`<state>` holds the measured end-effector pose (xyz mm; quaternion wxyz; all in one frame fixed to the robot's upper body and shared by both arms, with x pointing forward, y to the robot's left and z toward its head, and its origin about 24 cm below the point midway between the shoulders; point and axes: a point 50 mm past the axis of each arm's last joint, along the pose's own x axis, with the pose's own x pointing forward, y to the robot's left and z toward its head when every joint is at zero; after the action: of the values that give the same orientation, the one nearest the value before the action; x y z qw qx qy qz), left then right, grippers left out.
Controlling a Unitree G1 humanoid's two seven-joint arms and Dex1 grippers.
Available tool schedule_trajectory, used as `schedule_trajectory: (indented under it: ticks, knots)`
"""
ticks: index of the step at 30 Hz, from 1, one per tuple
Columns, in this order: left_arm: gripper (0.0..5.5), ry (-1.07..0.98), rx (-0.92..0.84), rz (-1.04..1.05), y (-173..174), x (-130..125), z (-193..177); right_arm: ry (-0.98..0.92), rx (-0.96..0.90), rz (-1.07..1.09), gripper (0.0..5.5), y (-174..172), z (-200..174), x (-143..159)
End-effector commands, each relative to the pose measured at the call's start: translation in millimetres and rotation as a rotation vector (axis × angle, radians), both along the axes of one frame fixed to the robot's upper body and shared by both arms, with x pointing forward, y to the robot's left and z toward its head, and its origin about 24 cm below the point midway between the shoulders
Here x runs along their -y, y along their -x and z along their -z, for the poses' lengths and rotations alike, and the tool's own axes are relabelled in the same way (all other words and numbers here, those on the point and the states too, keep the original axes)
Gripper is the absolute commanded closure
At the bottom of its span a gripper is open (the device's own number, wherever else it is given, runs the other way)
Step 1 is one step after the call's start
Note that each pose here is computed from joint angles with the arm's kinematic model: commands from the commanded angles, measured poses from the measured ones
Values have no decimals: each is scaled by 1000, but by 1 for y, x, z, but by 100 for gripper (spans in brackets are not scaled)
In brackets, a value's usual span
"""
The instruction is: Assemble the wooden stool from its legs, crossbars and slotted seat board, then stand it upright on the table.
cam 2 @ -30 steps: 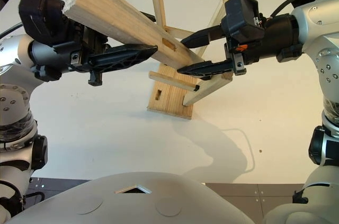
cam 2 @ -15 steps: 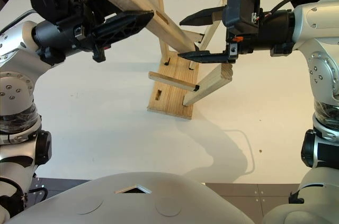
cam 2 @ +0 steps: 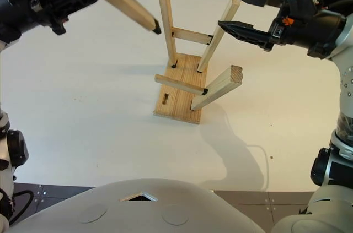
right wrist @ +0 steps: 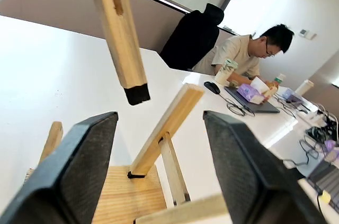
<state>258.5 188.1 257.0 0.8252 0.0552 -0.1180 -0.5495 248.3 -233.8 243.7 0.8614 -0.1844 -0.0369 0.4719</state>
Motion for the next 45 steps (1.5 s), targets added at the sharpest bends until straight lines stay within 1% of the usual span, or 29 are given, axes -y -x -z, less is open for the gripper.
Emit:
schedule_trajectory:
  ticks: [1, 6, 9, 12, 14, 18, 24, 30, 34, 40, 45]
  knots:
    - [345, -85, -83, 21, 6, -14, 33, 9, -40, 102, 255, 6, 15, 22]
    - [345, -112, -142, -27, 4, -24, 70, 35, -75, 137, 255, 8, 31, 29]
    - [345, -102, -150, -46, 6, -21, 85, 50, -92, 135, 255, 8, 39, 29]
    - [345, -63, -100, -75, 8, -15, 95, 60, -104, 139, 255, 9, 44, 29]
    - [345, -51, -87, -49, 11, -10, 99, 67, -111, 143, 255, 8, 47, 28]
    - [345, 30, -130, 46, 16, -5, 98, 66, -124, 142, 255, 8, 51, 26]
    - [345, 29, -126, 126, 17, 4, 103, 65, -140, 149, 255, 10, 58, 24]
    - [345, -27, -137, 168, 18, 6, 117, 63, -147, 146, 255, 10, 60, 21]
    - [345, -136, -115, 197, 20, 5, 130, 63, -151, 143, 255, 10, 60, 20]
    - [345, -188, -150, 285, 22, 6, 135, 66, -156, 145, 255, 11, 62, 19]
    - [345, -280, -158, 336, 22, 1, 137, 70, -157, 146, 255, 12, 63, 18]
